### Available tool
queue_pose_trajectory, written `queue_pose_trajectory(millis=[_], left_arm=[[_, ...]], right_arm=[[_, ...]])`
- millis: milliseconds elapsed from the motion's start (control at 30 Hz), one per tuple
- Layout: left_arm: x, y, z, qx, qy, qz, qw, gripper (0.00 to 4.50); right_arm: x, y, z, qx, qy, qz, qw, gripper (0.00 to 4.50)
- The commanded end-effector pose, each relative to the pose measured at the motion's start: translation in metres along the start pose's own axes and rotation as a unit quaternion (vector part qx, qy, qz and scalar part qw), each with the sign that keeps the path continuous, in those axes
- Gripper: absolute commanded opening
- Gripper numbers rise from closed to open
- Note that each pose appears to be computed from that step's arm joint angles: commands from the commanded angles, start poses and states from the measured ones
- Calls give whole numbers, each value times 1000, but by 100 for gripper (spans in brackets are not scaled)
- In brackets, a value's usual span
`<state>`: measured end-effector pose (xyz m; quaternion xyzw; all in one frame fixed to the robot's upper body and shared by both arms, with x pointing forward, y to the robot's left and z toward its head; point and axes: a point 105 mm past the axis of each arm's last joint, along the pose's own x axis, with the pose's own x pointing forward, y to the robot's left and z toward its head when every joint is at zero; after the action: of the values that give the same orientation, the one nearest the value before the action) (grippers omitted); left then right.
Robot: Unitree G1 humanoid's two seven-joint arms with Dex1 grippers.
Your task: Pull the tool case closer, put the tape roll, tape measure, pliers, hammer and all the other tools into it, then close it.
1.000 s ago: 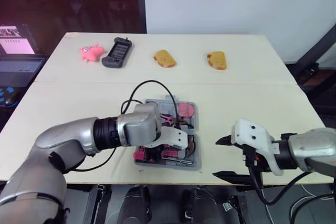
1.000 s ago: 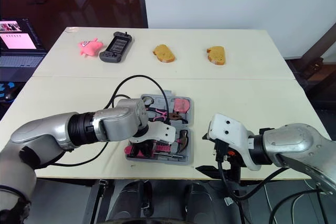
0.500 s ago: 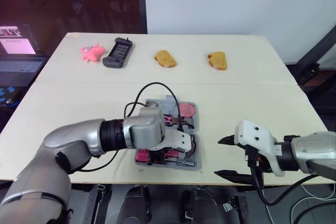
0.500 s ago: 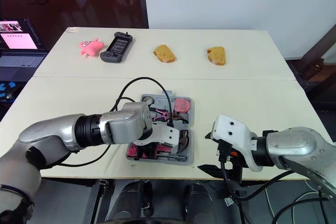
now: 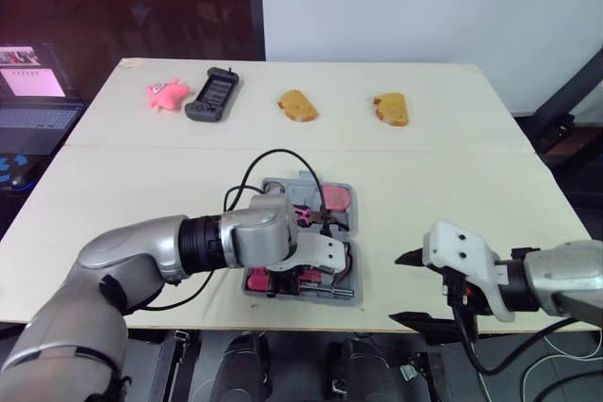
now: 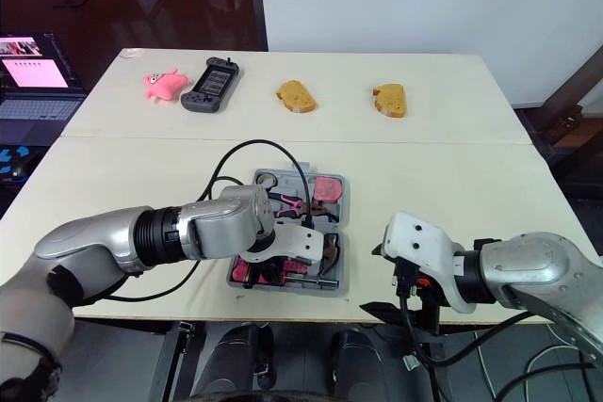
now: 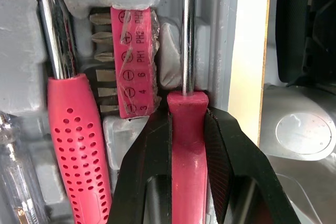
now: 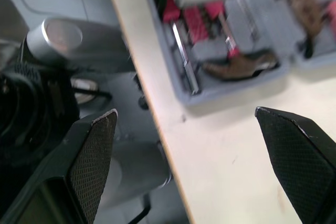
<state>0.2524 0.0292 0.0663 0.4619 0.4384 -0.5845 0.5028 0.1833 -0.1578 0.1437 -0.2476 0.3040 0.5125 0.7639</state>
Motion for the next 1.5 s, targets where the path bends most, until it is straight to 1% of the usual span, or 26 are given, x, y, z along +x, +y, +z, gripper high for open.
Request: queue_pose_trajectory(millis=[33, 233, 400, 633, 867, 967, 1033, 1500], left_arm=[[-1, 3, 3, 13, -4, 17, 1000, 37], [0, 5, 3, 11, -6, 21, 1000, 37], [1, 8, 5, 25, -11, 28, 999, 37], [4, 10, 4, 27, -11, 32, 999, 37], [-4, 10, 4, 23, 3, 34, 999, 37], [-9, 9, 6, 2, 3, 29, 1000, 37], [-12, 4, 11, -13, 1, 12, 1000, 37], [-13, -2, 11, 18, 48, 6, 999, 37]], right_arm=[[-3, -5, -4, -25, 11, -11, 1000, 450], [2, -3, -13, -51, -21, -5, 998, 450], [7, 10, -24, -61, -55, 26, 996, 450], [12, 0, -35, -66, -58, 10, 996, 450], [14, -4, -33, -71, -62, 5, 996, 450], [14, -5, -33, -73, -61, 3, 995, 450], [15, -5, -33, -74, -62, 1, 995, 450], [22, -10, -32, -82, -67, -5, 994, 450]])
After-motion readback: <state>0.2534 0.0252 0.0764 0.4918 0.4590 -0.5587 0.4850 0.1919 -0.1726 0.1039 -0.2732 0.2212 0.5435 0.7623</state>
